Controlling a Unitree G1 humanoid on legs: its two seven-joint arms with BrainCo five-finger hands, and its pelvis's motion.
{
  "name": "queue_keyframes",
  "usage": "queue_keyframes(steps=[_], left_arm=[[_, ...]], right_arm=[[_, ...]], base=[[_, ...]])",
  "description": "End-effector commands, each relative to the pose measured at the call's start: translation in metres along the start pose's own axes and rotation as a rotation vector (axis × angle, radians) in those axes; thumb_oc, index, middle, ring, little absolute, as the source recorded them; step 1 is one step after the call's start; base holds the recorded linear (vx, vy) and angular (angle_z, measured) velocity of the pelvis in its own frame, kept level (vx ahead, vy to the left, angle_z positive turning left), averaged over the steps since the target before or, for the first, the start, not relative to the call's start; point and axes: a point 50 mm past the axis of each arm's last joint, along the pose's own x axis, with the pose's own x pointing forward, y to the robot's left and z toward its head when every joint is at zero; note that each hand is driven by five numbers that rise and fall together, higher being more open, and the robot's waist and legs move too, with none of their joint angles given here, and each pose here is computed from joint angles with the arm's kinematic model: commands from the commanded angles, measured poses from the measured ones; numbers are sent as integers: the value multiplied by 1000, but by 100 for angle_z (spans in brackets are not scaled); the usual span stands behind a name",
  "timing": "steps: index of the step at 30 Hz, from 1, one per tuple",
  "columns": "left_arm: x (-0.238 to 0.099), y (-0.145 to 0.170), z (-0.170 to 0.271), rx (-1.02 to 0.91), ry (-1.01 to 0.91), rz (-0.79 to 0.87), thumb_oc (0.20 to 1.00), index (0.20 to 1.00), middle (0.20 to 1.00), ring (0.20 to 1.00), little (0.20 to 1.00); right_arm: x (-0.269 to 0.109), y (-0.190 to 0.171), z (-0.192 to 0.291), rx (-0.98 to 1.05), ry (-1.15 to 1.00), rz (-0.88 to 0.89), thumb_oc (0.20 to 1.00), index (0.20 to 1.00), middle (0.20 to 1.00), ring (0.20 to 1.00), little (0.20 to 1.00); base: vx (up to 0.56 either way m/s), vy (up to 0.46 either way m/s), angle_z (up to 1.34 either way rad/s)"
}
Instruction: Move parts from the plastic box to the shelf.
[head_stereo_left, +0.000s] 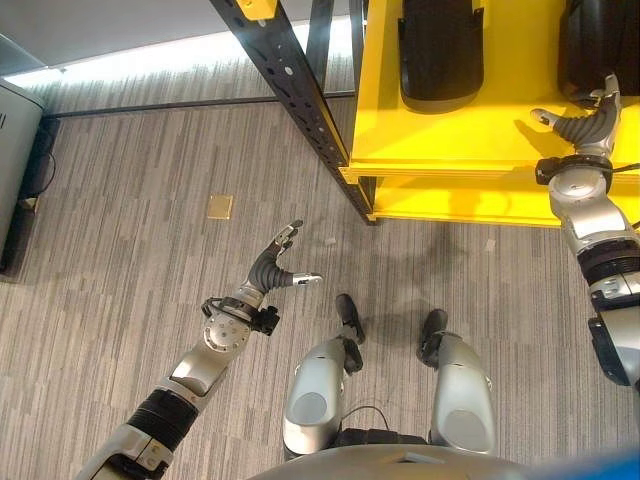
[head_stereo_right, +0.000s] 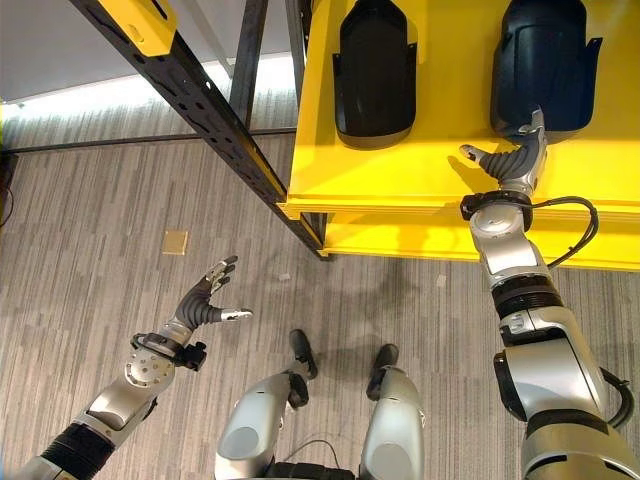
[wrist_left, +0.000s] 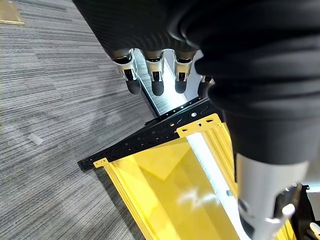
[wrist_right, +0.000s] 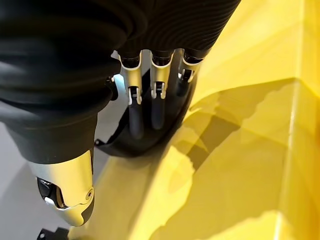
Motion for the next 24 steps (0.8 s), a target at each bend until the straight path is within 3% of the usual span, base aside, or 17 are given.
queue_keyframes(steps=[1, 24], left_arm=[[-3, -5, 14, -14, -88, -39, 1000, 1000, 1000, 1000, 1000], [-2, -5, 15, -18, -96, -43, 1000, 1000, 1000, 1000, 1000]], right_arm=[[23, -25, 38, 25, -116, -117, 1000, 1000, 1000, 1000, 1000], [25, -32, 36, -25, -117, -174, 1000, 1000, 1000, 1000, 1000]], base=[[0, 0, 0], [0, 0, 0]])
